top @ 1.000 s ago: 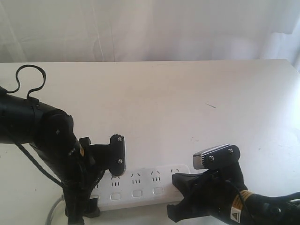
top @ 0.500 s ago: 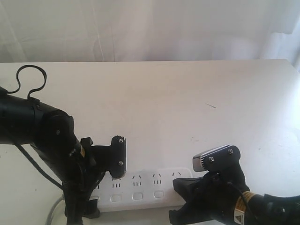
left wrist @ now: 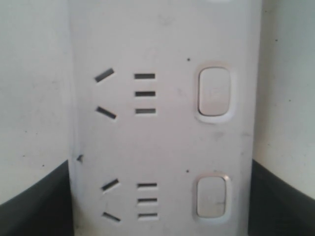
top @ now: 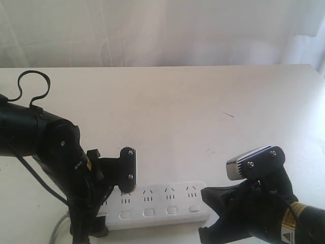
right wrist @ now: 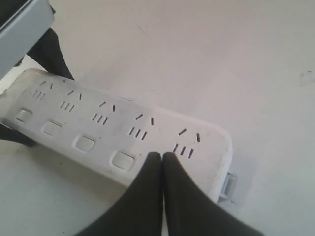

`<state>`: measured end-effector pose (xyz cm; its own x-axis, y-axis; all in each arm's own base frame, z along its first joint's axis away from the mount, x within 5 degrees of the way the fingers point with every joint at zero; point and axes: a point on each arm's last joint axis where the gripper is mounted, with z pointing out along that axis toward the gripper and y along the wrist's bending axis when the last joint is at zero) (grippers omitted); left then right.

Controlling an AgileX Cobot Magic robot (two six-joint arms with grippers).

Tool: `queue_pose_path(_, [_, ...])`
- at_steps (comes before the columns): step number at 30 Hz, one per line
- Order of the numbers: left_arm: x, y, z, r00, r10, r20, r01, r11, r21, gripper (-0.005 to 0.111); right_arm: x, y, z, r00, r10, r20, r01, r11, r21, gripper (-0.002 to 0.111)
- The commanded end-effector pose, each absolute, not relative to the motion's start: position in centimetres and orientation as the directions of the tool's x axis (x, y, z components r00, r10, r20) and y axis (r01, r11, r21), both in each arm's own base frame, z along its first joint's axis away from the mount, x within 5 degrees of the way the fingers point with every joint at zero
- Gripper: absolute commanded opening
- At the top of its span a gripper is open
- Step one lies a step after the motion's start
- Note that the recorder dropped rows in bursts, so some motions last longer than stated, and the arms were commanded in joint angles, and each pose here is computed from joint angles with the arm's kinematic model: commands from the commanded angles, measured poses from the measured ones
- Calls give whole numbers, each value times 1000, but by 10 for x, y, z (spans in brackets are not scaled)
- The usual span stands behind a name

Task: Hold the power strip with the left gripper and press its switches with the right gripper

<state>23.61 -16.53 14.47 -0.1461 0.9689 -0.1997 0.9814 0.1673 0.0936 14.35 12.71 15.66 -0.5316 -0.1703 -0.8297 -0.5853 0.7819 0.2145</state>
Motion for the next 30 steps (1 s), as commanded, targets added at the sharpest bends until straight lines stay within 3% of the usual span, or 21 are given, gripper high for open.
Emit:
queue_pose_path(1, [228,-162,134,-138,981,-139,989,143,29,0,145,128,148,-561,-190,-806,-575,790,213,0])
queue_pose_path(22, [227,-162,134,-147,979,-141,988,151,21,0,155,141,108,-587,-182,-789,-579,775,252,0])
queue_pose_path(30, [227,-162,134,-147,979,-140,988,151,19,0,158,144,114,-544,-135,-828,-595,759,266,0])
